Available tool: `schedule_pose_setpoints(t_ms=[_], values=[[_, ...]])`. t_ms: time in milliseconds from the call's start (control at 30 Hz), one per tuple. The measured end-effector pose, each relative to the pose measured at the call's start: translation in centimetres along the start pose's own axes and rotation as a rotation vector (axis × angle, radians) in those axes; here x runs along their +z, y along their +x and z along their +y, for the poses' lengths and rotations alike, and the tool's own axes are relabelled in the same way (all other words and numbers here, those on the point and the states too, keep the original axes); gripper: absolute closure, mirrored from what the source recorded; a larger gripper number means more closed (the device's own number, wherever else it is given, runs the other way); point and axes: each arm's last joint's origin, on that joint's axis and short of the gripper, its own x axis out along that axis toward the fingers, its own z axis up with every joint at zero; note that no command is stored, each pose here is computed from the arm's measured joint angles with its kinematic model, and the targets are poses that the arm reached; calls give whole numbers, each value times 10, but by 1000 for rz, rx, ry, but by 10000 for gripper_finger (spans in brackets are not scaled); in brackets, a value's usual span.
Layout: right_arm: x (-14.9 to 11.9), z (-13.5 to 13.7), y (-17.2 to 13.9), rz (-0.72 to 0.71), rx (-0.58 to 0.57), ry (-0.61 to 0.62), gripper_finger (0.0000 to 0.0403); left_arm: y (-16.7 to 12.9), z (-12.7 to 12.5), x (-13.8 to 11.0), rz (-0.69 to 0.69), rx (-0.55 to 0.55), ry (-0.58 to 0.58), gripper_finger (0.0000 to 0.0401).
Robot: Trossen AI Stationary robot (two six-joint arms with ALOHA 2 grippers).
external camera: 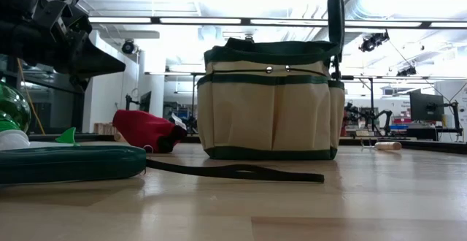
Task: Pick & Place Garden tools in Gardening bag
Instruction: Put the top shear scissors into the gardening bag
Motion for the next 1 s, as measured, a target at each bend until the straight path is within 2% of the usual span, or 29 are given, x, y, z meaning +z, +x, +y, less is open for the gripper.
schedule_pose_setpoints(t_ms=[333, 700, 1000], values=[[-7, 1, -1, 71, 49, -18, 398, 0, 0, 0, 0, 0, 0, 399], [-11, -13, 4, 117, -21, -51, 398, 0, 0, 0, 0, 0, 0, 399], [-14, -24, 18, 157, 50, -125, 398, 0, 0, 0, 0, 0, 0, 399]])
